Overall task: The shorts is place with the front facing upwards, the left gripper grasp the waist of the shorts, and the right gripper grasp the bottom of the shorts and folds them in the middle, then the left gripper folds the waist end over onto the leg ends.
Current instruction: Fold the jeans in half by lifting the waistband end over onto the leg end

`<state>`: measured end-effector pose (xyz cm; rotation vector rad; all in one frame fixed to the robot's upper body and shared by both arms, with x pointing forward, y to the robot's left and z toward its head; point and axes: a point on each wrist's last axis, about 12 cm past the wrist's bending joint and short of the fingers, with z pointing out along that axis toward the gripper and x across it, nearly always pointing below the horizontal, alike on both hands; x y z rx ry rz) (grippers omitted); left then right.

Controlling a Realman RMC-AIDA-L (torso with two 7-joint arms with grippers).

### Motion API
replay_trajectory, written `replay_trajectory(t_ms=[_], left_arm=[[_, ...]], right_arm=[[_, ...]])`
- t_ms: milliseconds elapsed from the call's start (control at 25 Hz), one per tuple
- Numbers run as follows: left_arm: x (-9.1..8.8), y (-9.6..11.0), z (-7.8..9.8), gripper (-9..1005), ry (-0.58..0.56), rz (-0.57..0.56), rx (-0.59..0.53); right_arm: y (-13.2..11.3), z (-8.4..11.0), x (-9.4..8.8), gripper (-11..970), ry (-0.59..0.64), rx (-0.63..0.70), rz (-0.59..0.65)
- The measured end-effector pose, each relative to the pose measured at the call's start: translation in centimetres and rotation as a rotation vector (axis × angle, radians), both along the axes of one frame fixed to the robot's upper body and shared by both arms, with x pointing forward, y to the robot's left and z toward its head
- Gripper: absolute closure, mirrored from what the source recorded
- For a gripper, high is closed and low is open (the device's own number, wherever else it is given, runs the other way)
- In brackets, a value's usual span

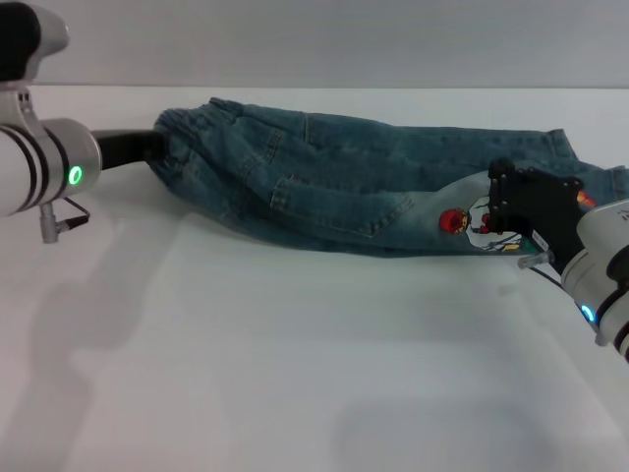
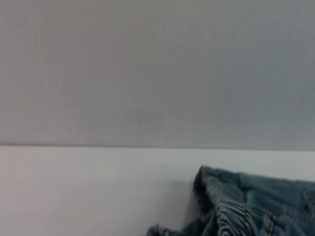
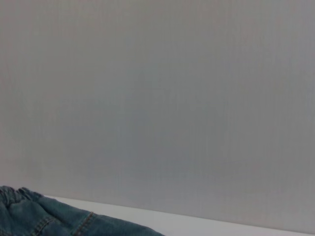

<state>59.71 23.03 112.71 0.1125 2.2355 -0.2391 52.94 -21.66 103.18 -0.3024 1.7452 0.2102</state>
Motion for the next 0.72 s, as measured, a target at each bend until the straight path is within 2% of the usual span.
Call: replay_trajectory(t_ms=[80, 160, 480, 560, 640, 720], left_arm=[[-0.1, 0.0, 0.4, 945, -0.004, -0.001, -0.002], [-0.5, -0.3, 2.1, 945, -0.002, -0.023, 0.007], [-2.0, -0.6, 5.2, 944, -0.076, -0.043, -0.002], [-2.1, -0.6, 5.4, 944, -0.081, -0.044, -0.003], [-2.6, -0.8, 6.8, 944, -0.106, -0.05, -0.011], [-2.7, -0.8, 7.1, 943, -0.113, -0.052, -0.012]], right_arm=[[0.1, 0.0, 0.2, 959, -0.001, -0.005, 0.003], [0.1, 0.1, 0.6, 959, -0.002, -0.011, 0.008], [0.7, 0.3, 1.4, 959, -0.007, -0.013, 0.022], [0.8, 0.2, 1.6, 959, -0.001, -0.008, 0.022], [0.9, 0.1, 1.9, 959, 0.01, -0.001, 0.015], [1.0, -0.1, 2.2, 959, 0.023, 0.002, 0.018]])
